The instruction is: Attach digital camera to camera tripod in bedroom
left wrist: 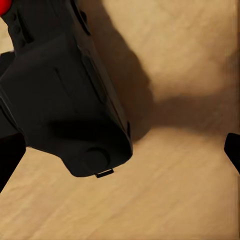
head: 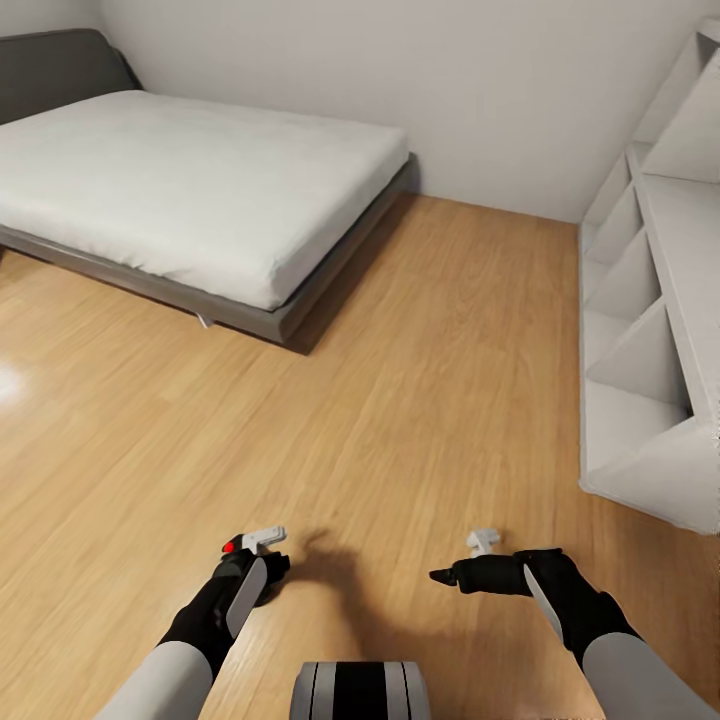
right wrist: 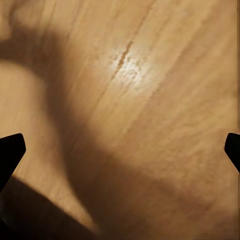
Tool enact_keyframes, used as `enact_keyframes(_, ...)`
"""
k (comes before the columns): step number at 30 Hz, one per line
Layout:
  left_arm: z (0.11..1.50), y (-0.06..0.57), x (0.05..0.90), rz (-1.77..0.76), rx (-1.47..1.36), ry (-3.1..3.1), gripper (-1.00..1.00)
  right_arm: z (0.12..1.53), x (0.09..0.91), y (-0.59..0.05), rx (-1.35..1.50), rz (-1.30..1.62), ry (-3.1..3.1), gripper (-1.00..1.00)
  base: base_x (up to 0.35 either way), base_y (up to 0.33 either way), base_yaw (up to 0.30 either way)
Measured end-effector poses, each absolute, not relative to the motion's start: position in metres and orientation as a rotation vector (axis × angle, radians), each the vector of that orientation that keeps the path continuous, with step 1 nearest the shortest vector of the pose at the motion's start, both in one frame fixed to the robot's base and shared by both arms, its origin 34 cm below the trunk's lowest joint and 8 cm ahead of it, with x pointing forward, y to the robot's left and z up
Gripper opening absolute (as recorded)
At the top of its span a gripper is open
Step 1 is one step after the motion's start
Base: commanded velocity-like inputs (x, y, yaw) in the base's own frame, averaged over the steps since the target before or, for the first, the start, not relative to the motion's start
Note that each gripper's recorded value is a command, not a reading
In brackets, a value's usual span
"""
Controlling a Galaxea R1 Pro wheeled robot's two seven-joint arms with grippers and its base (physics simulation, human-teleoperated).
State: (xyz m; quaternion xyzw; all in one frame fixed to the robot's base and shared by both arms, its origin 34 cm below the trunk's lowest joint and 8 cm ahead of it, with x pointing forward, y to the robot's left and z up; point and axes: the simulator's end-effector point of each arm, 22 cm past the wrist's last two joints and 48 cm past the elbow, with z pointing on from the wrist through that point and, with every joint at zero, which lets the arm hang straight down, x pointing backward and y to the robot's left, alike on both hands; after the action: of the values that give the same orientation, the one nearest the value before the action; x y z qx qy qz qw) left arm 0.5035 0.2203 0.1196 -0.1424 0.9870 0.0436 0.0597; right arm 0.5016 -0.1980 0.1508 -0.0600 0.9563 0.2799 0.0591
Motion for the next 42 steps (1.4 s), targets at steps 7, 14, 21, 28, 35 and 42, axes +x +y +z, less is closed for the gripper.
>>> enact_keyframes(7, 0.120, 0.221, 0.504, 0.134, -0.435, 2.986, 1.00, 0.151, 0.502, -0.198, -0.181, 0.848, 2.897, 1.00, 0.000, 0.000, -0.023)
enact_keyframes(14, 0.118, 0.221, 0.501, 0.134, -0.452, 2.986, 1.00, 0.151, 0.501, -0.196, -0.182, 0.852, 2.897, 1.00, 0.000, 0.000, -0.005)
enact_keyframes(21, 0.110, 0.219, 0.486, 0.115, -0.536, 3.002, 1.00, 0.151, 0.502, -0.195, -0.178, 0.853, 2.895, 1.00, 0.000, 0.000, -0.001)
enact_keyframes(28, 0.105, 0.224, 0.484, 0.121, -0.715, 2.931, 1.00, 0.151, 0.503, -0.195, -0.169, 0.857, 2.892, 1.00, 0.000, 0.000, 0.000)
enact_keyframes(35, 0.101, 0.234, 0.468, 0.214, -0.783, 2.935, 1.00, 0.152, 0.503, -0.195, -0.167, 0.858, 2.890, 1.00, 0.000, 0.000, 0.000)
enact_keyframes(42, 0.101, 0.240, 0.463, 0.261, -0.812, 2.921, 1.00, 0.152, 0.503, -0.195, -0.166, 0.858, 2.889, 1.00, 0.000, 0.000, 0.000)
